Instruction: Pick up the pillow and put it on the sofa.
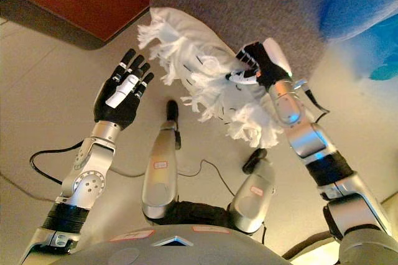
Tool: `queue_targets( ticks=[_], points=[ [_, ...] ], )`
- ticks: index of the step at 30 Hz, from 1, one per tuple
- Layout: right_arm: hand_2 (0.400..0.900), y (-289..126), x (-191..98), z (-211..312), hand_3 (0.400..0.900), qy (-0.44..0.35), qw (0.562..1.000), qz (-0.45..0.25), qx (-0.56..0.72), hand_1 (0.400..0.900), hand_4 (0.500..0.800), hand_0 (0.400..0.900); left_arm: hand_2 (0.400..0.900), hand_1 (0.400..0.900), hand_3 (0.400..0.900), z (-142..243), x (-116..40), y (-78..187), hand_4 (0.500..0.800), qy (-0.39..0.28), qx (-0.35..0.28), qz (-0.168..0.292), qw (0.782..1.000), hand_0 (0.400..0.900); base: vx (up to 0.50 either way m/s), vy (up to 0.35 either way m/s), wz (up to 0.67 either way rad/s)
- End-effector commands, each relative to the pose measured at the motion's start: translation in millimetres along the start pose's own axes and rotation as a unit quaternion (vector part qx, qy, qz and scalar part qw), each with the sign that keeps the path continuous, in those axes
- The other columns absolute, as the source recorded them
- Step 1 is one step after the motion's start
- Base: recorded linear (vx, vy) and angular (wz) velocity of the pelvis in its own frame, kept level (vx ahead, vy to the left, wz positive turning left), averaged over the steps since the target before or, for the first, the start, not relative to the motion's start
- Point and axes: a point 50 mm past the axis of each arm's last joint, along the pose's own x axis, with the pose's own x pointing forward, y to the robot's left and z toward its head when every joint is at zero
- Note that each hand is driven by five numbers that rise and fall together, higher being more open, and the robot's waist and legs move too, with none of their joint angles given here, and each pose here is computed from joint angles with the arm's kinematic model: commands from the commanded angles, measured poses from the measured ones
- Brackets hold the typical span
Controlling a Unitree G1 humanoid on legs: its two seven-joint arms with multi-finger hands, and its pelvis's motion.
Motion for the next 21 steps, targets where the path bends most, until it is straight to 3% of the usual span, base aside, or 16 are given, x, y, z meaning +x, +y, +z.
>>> queue_targets(
  ticks=[1,8,15,21],
  points=[
    [0.4,-49.1,-9.6,63.2,0.4,-0.199,0.975,-0.095,0.024,0.4,0.5,0.4,0.9,0.9,0.9,19.9,1.2,-24.8,0.8,-0.05,0.043,-0.052,0.996,0.9,0.085,-0.023,-0.11],
    [0.4,-52.6,-48.3,45.7,0.4,-0.202,0.974,-0.085,0.064,0.4,0.5,0.4,0.9,0.9,0.9,10.2,-8.3,-15.1,0.8,-0.02,0.042,-0.019,0.999,0.9,0.133,-0.029,-0.03],
    [0.4,-62.9,-56.2,35.5,0.4,-0.172,0.981,-0.075,0.052,0.4,0.5,0.4,0.9,0.9,0.9,9.6,-18.4,-7.4,0.8,-0.003,0.047,-0.012,0.999,0.9,0.119,0.01,0.04],
    [0.4,-78.2,-56.5,25.4,0.4,-0.133,0.989,-0.047,0.049,0.4,0.5,0.4,0.9,0.9,0.9,20.2,-30.5,10.8,0.8,-0.006,0.06,0.031,0.998,0.9,0.119,-0.012,0.15]
  ],
)
